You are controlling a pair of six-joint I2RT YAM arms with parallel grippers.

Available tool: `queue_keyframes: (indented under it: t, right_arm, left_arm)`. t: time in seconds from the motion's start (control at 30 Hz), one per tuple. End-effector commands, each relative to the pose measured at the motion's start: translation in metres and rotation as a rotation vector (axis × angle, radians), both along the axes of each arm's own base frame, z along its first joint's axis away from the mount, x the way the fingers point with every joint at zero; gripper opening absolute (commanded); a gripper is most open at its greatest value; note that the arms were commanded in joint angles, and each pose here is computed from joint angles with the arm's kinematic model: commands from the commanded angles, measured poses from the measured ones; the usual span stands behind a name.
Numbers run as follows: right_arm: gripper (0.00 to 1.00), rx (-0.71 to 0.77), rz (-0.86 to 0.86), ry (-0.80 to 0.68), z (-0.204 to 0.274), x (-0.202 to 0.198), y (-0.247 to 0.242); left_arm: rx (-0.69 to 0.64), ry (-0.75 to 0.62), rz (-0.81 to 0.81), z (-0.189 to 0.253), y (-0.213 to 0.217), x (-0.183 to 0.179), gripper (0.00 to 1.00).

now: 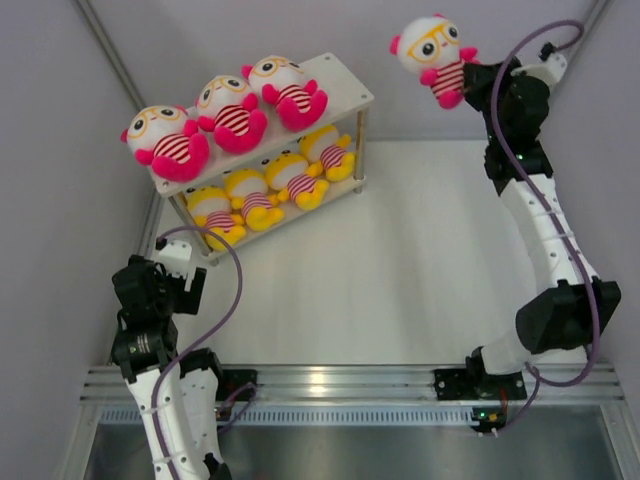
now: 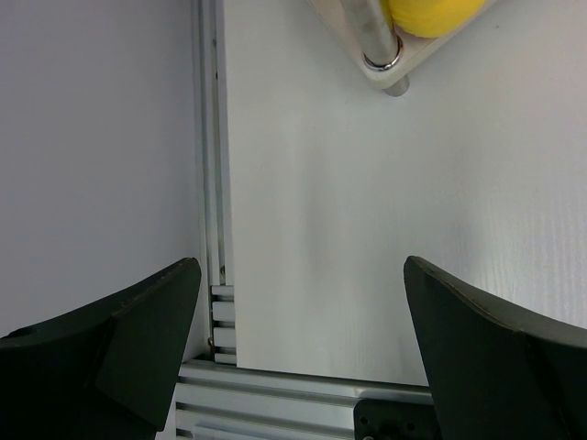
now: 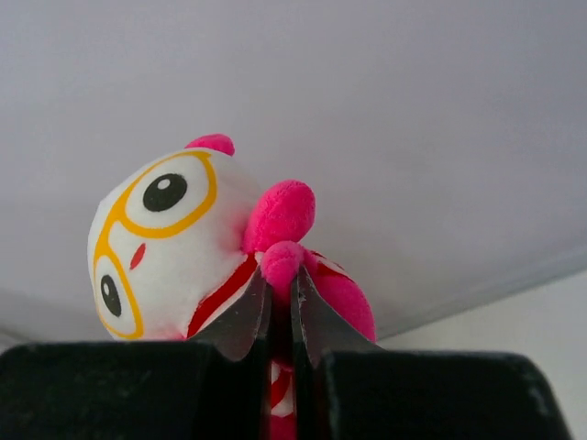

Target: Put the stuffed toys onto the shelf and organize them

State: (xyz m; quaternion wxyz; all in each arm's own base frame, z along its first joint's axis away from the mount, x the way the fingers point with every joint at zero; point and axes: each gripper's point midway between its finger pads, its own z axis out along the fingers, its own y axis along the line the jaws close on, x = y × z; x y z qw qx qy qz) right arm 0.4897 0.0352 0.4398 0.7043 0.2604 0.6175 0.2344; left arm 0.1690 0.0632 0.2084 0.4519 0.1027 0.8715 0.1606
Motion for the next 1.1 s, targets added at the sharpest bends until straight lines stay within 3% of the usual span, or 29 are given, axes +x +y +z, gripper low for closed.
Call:
queue_keyframes:
  t: [0.0, 0.17, 0.27, 0.43, 0.83, 0.93, 0.97, 1.07]
  right_arm:
    - [0.00, 0.036, 0.197, -0.137, 0.060, 0.004, 0.084]
    - [0.00, 0.113, 0.307, -0.136, 0.069, 0.018, 0.171]
    - [0.00, 0.199, 0.281, -0.104, 0.061, 0.026, 0.194]
    - [0.00, 0.306, 0.132, -0.098, 0.059, 0.030, 0.187]
    - [0.01, 0.340, 0.128, -0.024, 0.022, 0.027, 0.228]
    - [0.21, 0.355, 0.145, -0.021, 0.021, 0.031, 0.235]
    - [0.38, 0.350, 0.158, -0.021, 0.022, 0.031, 0.238]
    - [0.49, 0.347, 0.173, -0.042, 0.033, 0.023, 0.235]
  left_arm:
    - [-0.009, -0.003, 0.009, -0.002, 0.001, 0.002, 0.99]
    - [-0.021, -0.002, 0.007, -0.005, -0.001, 0.003, 0.99]
    - [-0.035, 0.001, 0.005, -0.008, -0.002, 0.003, 0.99]
    - [-0.030, -0.018, 0.007, 0.000, -0.003, 0.002, 0.99]
    - [-0.027, -0.018, 0.014, 0.000, -0.002, 0.002, 0.99]
    - [-0.027, -0.018, 0.017, 0.000, -0.001, 0.001, 0.99]
    - [-0.026, -0.013, 0.016, -0.001, -0.001, 0.002, 0.99]
    - [-0.021, -0.010, 0.018, -0.002, 0.000, 0.001, 0.99]
